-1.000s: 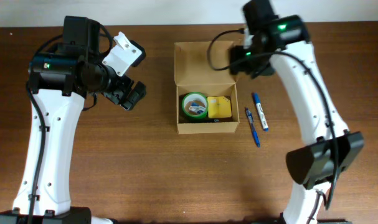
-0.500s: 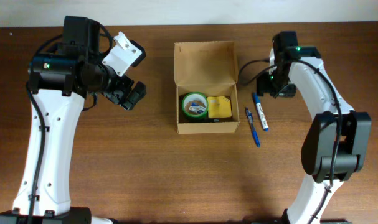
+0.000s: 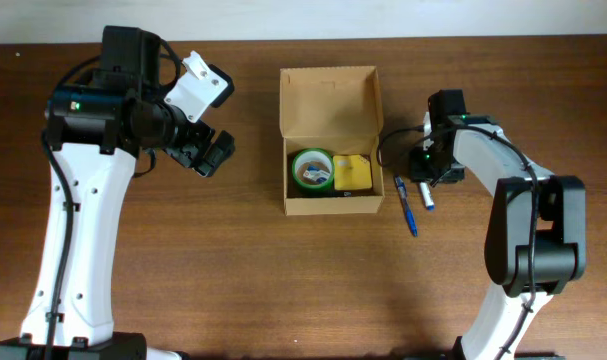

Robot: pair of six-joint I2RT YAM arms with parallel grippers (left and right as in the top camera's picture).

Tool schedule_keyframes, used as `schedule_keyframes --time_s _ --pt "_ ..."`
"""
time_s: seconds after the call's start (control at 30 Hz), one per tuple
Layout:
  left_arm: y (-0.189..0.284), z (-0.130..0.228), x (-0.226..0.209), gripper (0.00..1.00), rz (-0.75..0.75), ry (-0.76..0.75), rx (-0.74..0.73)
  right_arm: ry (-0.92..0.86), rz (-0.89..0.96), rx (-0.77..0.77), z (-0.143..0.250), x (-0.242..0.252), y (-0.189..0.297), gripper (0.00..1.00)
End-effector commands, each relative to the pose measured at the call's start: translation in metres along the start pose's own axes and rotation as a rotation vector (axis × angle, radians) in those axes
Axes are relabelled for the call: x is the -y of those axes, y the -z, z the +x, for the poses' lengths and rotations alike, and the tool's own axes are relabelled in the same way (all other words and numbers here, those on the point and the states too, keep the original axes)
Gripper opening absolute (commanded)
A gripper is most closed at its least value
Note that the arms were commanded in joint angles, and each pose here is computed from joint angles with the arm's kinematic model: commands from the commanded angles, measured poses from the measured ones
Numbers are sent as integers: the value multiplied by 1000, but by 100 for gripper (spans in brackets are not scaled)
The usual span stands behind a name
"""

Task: Pack container
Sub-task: 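Release the staples box inside the tape roll and lift right gripper, then grasp the blue marker with the right gripper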

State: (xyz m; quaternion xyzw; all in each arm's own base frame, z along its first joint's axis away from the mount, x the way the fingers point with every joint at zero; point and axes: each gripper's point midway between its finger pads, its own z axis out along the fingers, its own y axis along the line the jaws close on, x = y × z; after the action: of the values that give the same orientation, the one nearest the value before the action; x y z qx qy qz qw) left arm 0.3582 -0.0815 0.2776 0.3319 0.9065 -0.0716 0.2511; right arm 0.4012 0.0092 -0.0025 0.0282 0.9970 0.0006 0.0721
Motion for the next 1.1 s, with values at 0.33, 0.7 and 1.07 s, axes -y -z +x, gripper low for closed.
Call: schedule_keyframes --time_s 0.33,0.7,1.07 --pt "15 -7 2 100 -15 -31 46 -29 9 -99 26 1 -8 4" --pt "15 -7 2 100 -15 -31 46 -76 -36 274 -52 -4 164 4" --pt "15 -7 2 100 -15 -31 46 763 -99 445 -26 -156 216 4"
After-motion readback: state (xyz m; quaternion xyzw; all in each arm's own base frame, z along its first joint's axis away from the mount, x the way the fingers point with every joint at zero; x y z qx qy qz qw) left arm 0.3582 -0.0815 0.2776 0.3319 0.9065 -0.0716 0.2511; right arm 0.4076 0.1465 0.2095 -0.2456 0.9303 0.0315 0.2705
